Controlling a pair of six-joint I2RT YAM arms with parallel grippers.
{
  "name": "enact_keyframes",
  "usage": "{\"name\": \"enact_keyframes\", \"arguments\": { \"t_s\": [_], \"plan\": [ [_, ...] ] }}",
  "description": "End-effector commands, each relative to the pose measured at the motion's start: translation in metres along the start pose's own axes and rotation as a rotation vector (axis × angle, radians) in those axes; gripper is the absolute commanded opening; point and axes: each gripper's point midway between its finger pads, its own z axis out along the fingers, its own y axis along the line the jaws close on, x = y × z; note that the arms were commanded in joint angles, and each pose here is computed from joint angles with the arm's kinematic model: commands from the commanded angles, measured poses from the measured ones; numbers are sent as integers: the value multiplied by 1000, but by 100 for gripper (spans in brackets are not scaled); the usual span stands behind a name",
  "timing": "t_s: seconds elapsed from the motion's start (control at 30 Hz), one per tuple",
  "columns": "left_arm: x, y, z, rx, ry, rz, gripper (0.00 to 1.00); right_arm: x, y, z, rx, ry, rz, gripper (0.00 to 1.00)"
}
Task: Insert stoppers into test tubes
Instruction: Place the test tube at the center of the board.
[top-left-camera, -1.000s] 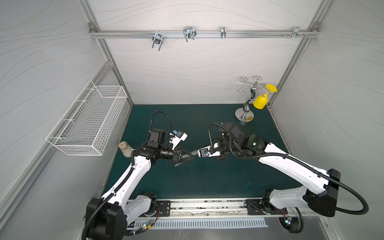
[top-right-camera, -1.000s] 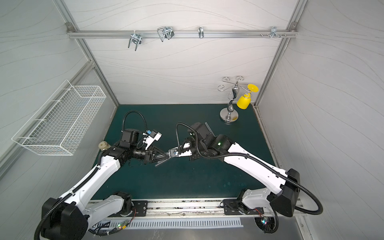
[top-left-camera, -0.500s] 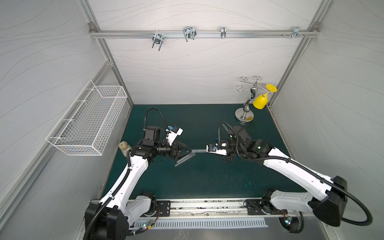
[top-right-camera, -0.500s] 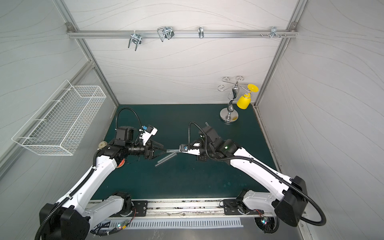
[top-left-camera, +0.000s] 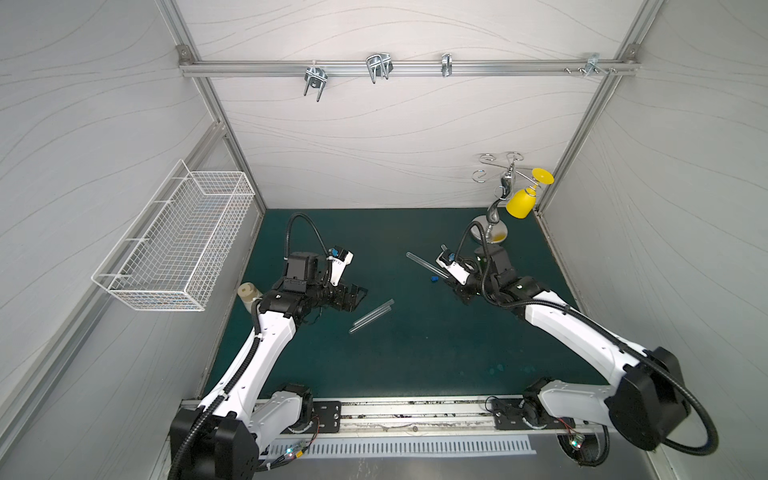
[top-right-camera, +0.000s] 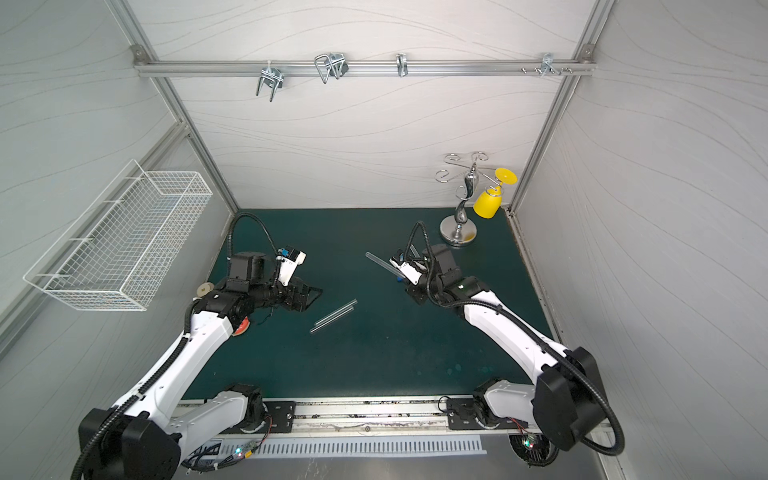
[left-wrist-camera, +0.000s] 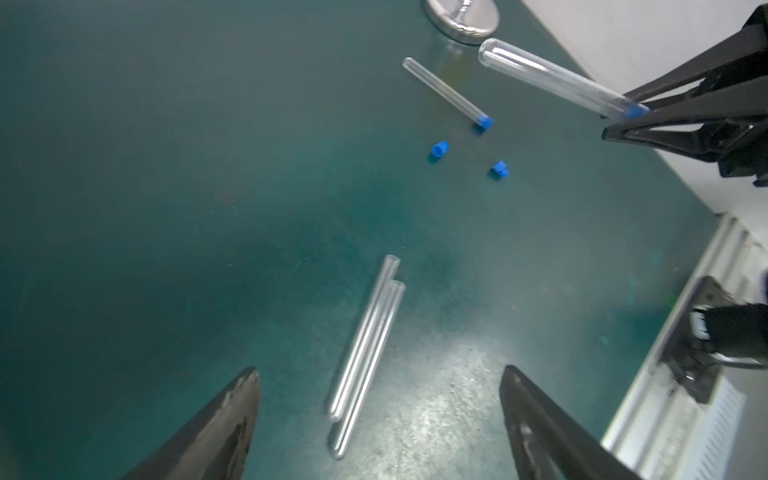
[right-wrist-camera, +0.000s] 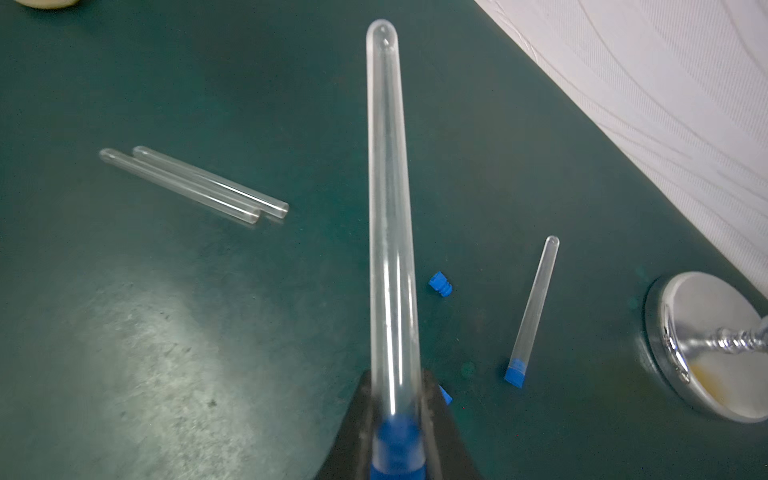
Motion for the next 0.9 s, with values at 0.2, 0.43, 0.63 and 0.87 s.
{"name": "enact_keyframes", "arguments": {
  "t_s": [0.2, 0.43, 0.63, 0.87],
  "plan": [
    [-12, 14, -7, -85, -44, 48, 92, 26, -59, 51, 108, 119, 245, 12],
    [-14, 16, -8, -101, -51, 42, 92, 45, -82, 83, 125, 199, 335, 14],
    [-14, 14, -8, -88, -51, 39, 92, 53, -87, 103, 110, 252, 362, 14],
    [-14, 14, -8, -86, -56, 39, 92, 63, -90, 116, 98, 336, 373, 15]
  ]
}}
